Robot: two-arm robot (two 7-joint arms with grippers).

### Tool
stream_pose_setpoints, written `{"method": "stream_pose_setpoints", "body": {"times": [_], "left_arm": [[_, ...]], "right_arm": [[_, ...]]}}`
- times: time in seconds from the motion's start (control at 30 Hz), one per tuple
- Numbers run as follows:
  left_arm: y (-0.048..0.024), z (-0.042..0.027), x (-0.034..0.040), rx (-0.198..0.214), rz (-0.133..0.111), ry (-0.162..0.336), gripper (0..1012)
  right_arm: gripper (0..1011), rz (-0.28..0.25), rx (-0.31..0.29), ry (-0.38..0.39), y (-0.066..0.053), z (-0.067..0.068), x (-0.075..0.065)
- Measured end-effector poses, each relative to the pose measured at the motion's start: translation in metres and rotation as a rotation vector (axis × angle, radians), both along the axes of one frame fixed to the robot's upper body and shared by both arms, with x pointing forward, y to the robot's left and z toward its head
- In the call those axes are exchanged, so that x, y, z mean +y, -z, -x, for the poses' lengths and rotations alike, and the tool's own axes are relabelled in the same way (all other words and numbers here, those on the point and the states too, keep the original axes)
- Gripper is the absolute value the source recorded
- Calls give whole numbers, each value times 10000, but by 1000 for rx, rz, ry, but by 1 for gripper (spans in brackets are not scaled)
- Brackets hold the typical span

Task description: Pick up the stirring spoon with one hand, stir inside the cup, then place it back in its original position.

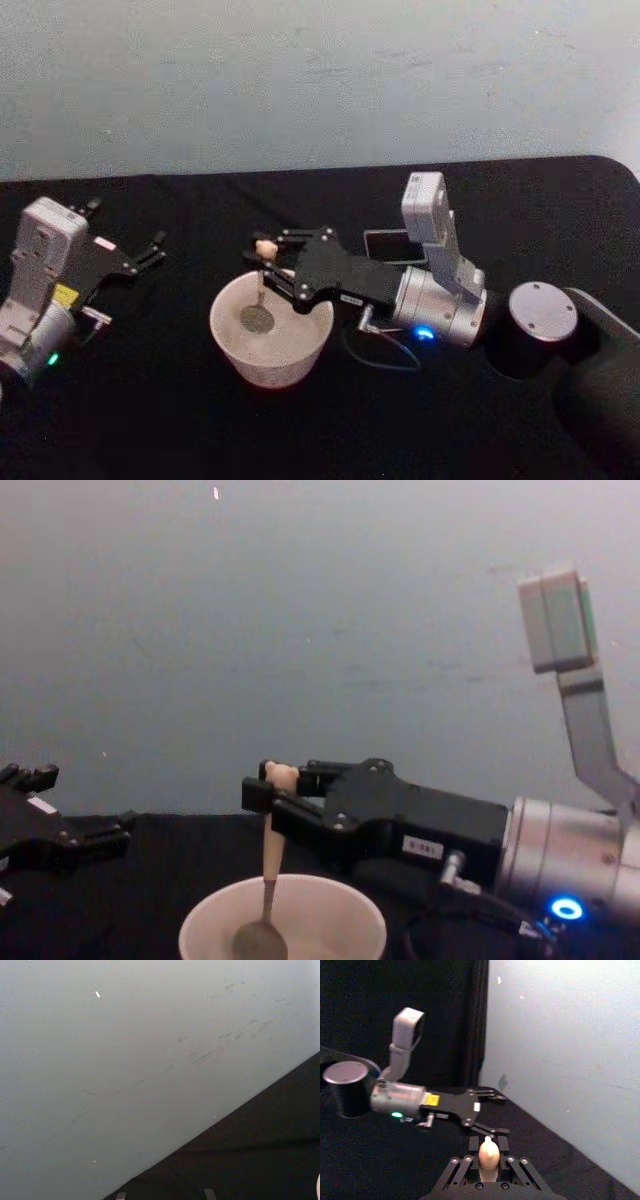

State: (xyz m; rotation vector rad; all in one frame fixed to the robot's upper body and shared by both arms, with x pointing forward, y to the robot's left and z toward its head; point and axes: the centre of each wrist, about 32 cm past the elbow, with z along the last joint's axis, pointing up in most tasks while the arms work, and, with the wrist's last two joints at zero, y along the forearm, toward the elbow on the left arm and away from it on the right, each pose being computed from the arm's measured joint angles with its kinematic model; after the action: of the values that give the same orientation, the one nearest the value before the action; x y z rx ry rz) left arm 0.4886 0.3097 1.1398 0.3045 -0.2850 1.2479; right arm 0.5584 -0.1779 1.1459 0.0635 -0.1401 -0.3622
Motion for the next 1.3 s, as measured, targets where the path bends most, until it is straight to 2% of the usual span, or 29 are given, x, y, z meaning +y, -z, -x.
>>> {"method": "stream_pose_setpoints", "body": {"times": [0.13, 0.37, 0.6, 0.8, 1.0, 1.3], "left_arm": [[0, 0, 0, 0, 0, 0, 1001], [0, 0, 0, 0, 0, 0, 1001], [0, 0, 0, 0, 0, 0, 1001], [0, 0, 0, 0, 0, 0, 1001], [0, 0, 0, 0, 0, 0, 1001], [0, 0, 0, 0, 0, 0, 1001]], "right_arm": [[213, 2, -6, 31, 1, -56, -9], [213, 13, -13, 81, 0, -100, -132], [213, 8, -17, 96, -21, -39, -274], [213, -3, 6, 81, -29, 93, -366], [213, 1, 27, 57, -5, 191, -377], [213, -9, 45, -1, 2, 283, -271]]}}
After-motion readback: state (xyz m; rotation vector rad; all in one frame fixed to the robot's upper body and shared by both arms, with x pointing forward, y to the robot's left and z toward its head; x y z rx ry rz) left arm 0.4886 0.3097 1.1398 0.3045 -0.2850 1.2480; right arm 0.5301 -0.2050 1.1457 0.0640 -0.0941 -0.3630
